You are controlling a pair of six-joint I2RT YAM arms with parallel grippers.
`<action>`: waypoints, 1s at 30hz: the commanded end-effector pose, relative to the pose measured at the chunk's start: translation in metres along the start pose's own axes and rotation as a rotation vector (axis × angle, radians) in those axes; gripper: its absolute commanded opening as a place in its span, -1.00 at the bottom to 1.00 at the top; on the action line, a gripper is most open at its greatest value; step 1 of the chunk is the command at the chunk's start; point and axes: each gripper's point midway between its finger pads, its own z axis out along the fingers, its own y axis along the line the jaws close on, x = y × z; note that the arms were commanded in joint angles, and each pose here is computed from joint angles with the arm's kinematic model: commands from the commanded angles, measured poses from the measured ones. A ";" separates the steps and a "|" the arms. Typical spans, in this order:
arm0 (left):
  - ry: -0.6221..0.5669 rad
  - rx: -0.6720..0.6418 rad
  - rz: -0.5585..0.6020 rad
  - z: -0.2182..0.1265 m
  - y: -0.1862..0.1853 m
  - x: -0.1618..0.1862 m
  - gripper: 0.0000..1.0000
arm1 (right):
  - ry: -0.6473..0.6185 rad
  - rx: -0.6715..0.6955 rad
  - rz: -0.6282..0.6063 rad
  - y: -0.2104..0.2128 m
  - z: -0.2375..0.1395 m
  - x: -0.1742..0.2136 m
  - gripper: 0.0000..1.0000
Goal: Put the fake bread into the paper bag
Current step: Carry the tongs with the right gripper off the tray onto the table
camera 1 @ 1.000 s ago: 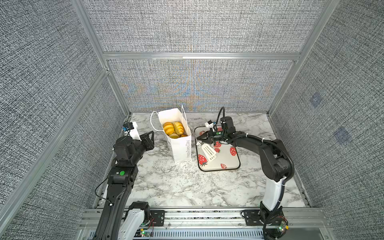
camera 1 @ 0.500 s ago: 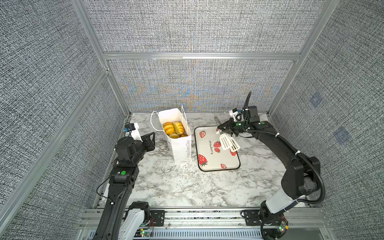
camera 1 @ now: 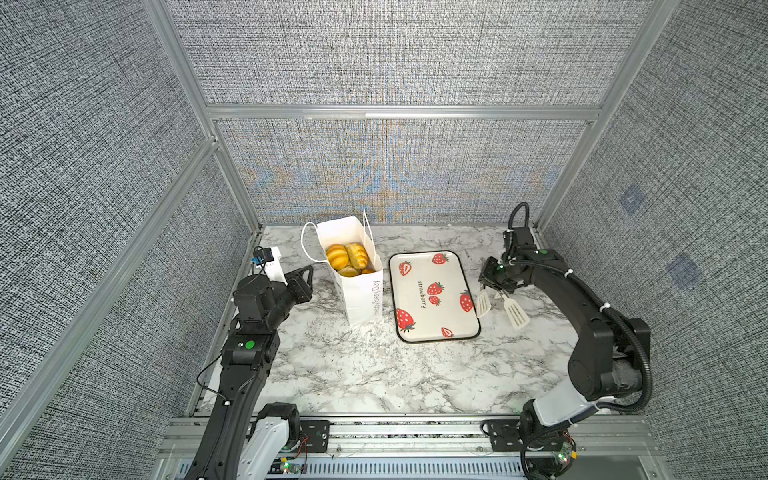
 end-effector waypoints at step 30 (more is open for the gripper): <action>0.000 -0.011 0.013 0.000 0.004 0.005 -0.27 | -0.054 0.295 0.122 -0.105 0.103 -0.073 -1.00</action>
